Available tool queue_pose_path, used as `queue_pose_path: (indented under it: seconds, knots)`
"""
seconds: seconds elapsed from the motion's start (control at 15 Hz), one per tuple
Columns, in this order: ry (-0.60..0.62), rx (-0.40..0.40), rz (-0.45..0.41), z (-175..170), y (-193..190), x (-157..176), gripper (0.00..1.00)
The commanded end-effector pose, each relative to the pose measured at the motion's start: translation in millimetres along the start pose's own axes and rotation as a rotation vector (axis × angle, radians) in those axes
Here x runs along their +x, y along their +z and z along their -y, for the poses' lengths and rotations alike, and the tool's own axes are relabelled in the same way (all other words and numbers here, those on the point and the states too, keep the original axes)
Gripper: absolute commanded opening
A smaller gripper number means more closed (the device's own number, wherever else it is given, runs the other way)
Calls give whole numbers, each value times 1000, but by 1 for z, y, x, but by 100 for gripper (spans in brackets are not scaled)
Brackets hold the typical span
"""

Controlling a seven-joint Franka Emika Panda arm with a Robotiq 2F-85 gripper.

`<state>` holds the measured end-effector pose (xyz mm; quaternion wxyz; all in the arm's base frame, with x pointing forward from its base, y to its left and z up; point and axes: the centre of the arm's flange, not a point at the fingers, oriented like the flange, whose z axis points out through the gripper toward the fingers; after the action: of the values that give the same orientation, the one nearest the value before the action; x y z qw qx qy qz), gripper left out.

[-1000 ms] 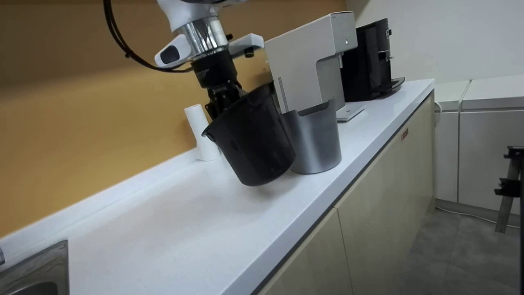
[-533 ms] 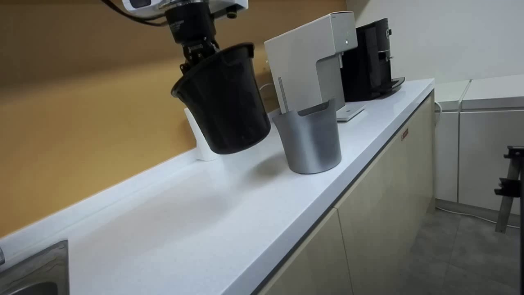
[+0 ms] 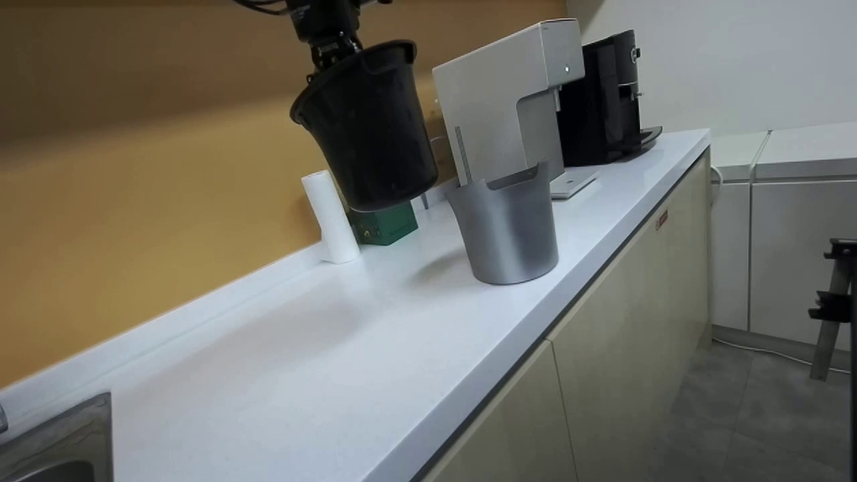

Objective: Pick up the black bin and place it into the silver bin

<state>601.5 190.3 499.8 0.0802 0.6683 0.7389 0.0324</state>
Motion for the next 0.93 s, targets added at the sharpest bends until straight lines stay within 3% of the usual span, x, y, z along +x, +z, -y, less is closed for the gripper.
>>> queue_pose_path:
  seconds: [0.0,0.33,0.87]
  knots:
    - [44,-3,2,6,3,4,0]
    - [312,-65,31,-22,0,-17,0]
    - [654,-181,78,-53,-29,-108,0]
